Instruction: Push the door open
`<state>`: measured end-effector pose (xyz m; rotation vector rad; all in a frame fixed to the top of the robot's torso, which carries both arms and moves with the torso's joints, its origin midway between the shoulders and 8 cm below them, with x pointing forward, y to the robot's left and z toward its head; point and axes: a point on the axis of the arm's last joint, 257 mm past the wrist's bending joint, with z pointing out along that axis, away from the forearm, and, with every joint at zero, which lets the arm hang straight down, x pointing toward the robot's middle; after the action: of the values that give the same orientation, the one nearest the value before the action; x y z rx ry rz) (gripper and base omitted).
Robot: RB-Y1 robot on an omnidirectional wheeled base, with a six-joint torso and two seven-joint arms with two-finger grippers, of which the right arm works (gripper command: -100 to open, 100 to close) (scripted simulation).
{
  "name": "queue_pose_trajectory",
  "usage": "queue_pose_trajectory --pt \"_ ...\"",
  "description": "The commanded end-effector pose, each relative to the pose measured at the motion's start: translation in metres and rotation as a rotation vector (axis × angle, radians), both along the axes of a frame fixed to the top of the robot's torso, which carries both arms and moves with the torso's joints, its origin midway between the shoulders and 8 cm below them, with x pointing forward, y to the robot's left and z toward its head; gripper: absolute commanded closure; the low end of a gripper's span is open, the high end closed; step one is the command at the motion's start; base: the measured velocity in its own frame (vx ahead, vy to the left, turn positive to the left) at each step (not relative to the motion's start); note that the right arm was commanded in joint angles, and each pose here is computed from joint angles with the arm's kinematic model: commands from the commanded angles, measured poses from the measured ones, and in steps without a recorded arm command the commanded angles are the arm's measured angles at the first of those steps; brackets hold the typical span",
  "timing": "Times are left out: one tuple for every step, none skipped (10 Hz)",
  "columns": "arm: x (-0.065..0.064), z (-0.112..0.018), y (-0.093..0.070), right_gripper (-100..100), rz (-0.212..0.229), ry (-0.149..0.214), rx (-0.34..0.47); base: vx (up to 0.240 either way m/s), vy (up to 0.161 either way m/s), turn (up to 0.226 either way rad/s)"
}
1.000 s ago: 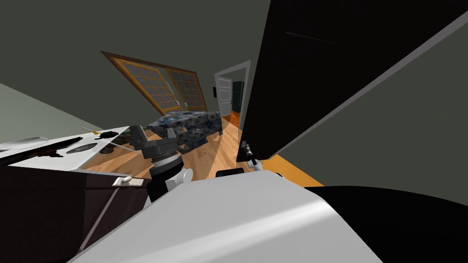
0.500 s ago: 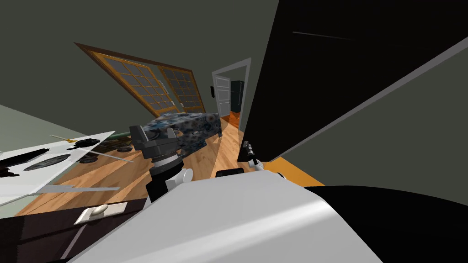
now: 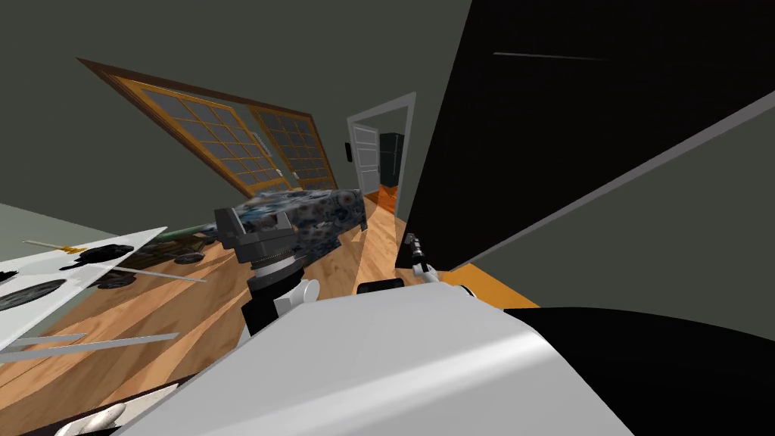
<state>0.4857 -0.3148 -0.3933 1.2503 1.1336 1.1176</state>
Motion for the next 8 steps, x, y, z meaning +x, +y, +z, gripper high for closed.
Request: queue_pose_trajectory --pt "-0.002 0.003 -0.01 100 -0.019 -0.004 -0.003 0.117 0.065 -0.059" --pt "-0.003 0.003 -0.018 100 -0.042 -0.004 0.0 0.133 0.082 -0.065" --pt "-0.004 0.003 -0.023 100 -0.056 -0.004 0.001 0.188 0.123 -0.087" --pt "-0.005 0.003 -0.027 100 -0.07 -0.004 0.003 0.187 0.112 -0.095" --pt "-0.006 0.003 -0.032 100 -0.082 -0.003 0.005 0.178 0.066 -0.057" --pt "-0.007 0.003 -0.036 100 -0.094 -0.003 0.006 0.174 0.063 -0.042" --pt "-0.008 0.002 -0.04 100 -0.109 -0.003 0.009 0.198 0.071 -0.061" --pt "-0.009 0.002 -0.044 100 -0.12 -0.002 0.01 0.18 0.061 -0.053"
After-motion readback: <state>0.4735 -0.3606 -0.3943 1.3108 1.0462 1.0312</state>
